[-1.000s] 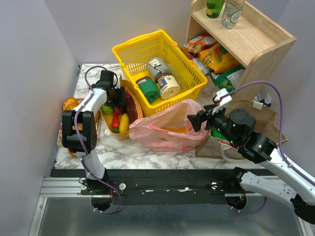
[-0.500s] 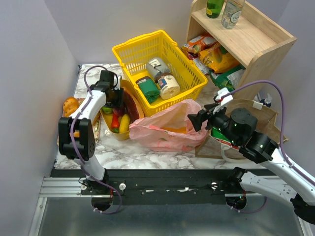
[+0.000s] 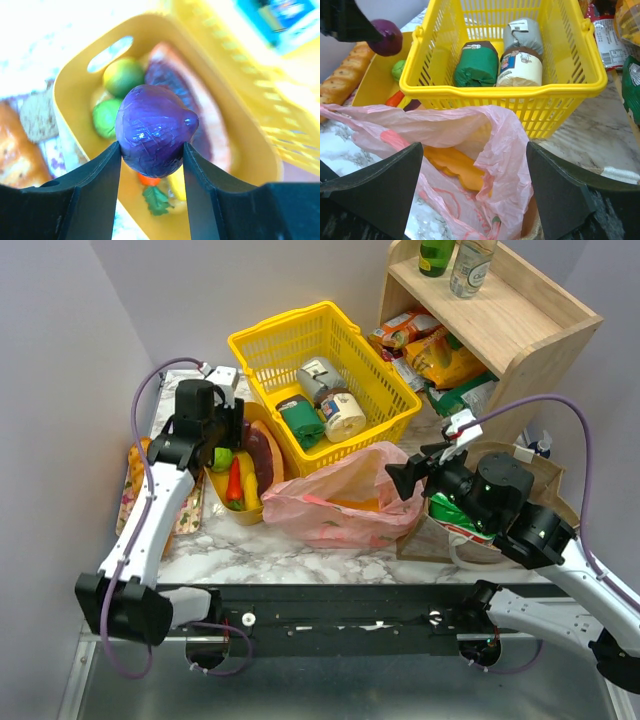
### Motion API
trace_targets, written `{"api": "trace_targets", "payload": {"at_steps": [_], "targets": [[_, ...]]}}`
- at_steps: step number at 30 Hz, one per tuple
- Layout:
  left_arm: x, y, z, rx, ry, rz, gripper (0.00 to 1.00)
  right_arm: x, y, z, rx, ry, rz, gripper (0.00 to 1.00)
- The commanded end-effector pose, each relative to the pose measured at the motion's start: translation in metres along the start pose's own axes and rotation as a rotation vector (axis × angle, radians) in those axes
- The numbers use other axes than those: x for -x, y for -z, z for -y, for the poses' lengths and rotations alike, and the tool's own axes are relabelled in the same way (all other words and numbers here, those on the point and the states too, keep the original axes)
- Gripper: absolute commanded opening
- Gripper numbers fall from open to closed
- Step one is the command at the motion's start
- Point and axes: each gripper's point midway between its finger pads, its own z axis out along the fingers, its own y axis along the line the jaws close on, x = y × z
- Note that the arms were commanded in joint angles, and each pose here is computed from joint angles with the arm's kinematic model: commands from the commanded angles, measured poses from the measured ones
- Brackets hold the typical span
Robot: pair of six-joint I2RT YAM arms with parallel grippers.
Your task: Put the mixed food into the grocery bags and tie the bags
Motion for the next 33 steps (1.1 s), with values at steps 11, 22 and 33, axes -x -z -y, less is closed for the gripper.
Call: {"api": "trace_targets", "payload": {"at_steps": [11, 22, 33], "targets": [[0.079, 0.148, 0.178, -0.504, -0.308, 0.415, 0.12, 0.000, 0.013, 0.015, -0.078, -0.043, -0.008, 0.92], [0.012, 0.128, 0.300, -0.833, -0.352, 0.184, 0.13, -0.010, 0.023, 0.022, -0.105, -0.078, 0.001, 0.92], [-0.054, 0.074, 0.287, -0.683, -0.366, -0.077, 0.15, -0.015, 0.030, 0.027, -0.114, -0.077, 0.008, 0.92]]}}
